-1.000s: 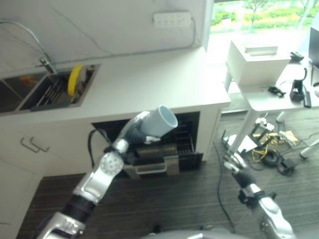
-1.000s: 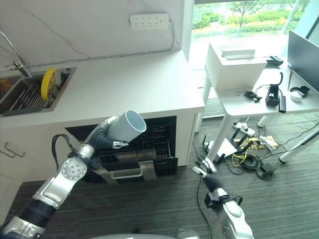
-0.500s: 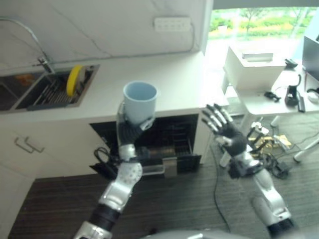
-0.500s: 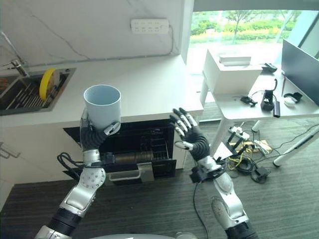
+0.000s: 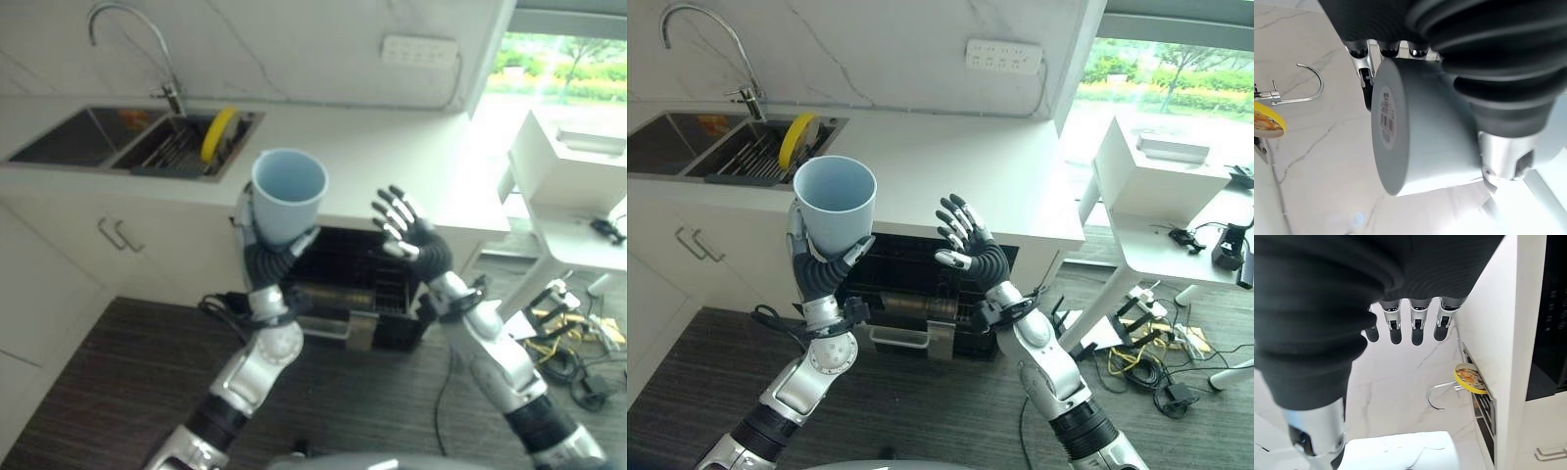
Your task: Place the dishes in the dishwasher.
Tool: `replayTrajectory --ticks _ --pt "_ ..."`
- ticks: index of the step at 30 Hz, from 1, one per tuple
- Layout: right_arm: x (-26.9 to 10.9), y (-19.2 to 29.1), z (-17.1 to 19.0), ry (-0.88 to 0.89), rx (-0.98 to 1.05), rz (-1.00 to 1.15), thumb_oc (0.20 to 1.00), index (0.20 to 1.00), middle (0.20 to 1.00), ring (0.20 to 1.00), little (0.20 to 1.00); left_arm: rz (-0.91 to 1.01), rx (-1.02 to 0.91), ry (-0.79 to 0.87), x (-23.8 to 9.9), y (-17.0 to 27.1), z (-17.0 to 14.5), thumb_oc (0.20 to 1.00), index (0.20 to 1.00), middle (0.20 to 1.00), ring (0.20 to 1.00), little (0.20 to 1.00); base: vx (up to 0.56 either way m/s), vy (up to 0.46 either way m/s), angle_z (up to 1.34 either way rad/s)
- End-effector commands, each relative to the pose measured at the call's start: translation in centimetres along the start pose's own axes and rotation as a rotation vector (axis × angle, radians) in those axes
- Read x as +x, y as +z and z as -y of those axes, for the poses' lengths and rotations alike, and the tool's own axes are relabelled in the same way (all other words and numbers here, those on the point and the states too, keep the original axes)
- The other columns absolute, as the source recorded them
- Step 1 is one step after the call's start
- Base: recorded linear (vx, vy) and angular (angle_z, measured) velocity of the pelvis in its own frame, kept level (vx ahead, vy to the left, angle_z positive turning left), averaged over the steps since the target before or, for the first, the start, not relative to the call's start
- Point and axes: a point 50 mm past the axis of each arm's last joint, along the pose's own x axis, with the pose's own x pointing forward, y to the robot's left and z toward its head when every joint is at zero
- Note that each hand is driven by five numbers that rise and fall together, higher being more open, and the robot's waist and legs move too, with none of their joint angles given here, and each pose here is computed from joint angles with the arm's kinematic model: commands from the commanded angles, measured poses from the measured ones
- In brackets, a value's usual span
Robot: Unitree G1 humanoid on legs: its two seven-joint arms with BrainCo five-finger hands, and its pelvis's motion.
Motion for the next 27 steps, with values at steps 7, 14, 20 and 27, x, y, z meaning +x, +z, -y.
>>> replayTrajectory --ticks 7,14,20,27 --pt "2.8 4.2 -3.3 0.147 -0.043 0.185 1.0 1.0 1.0 1.0 1.0 0.118 -0.022 -0.081 1.7 1.3 1.2 0.2 0.2 0.2 0.2 0.2 0.0 -0.002 0.01" --pt "3.4 4.5 -3.8 0.172 -0.026 0.181 1.0 1.0 1.0 1.0 1.0 0.105 -0.003 -0.148 1.1 0.8 1.8 0.2 0.2 0.2 0.2 0.2 0.0 0.0 0.0" --pt "3.7 4.3 -4.1 0.181 -0.003 0.17 1.0 1.0 1.0 1.0 1.0 0.128 -0.019 -0.201 0.6 0.9 2.3 0.2 0.2 0.2 0.2 0.2 0.0 0.0 0.0" --pt "4.0 4.4 -4.4 0.203 0.003 0.165 1.0 1.0 1.0 1.0 1.0 0.145 -0.028 -0.249 0.2 1.1 3.0 0.2 0.2 0.2 0.2 0.2 0.0 0.0 0.0"
